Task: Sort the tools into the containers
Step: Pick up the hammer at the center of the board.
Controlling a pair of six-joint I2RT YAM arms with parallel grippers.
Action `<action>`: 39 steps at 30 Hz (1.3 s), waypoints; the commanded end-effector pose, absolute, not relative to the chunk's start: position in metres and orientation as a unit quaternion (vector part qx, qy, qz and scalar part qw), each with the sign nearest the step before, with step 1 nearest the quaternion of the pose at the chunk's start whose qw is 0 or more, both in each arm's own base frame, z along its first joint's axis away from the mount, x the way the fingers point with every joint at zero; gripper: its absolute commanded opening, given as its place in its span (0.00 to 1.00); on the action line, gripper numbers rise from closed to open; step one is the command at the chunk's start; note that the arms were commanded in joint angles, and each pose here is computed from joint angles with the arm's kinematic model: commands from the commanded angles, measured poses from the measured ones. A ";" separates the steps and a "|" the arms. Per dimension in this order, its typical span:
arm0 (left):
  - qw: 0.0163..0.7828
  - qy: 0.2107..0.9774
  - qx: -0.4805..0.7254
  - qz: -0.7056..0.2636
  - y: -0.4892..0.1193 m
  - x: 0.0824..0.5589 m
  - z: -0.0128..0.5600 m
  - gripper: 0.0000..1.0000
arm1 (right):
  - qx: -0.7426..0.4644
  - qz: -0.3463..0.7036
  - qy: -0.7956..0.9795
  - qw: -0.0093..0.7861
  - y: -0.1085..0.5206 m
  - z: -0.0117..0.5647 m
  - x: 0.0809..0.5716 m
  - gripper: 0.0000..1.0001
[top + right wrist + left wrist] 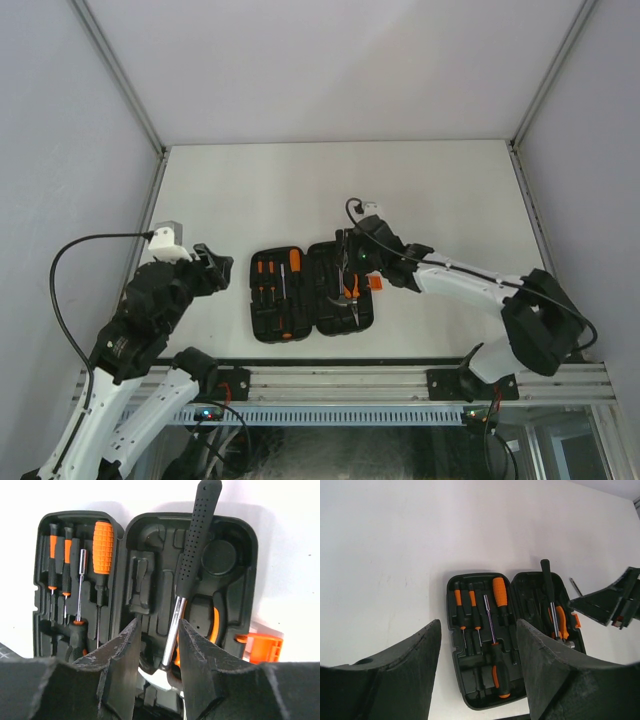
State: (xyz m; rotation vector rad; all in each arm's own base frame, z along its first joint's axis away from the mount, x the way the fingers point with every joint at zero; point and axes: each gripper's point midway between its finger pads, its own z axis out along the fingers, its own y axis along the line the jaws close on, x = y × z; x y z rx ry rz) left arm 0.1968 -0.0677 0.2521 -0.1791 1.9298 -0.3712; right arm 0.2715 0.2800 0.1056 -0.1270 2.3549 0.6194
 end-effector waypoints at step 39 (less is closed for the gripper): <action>0.552 0.820 -0.078 -0.132 -0.061 0.201 0.243 0.66 | -0.059 0.163 0.939 0.298 0.301 0.080 0.280 0.00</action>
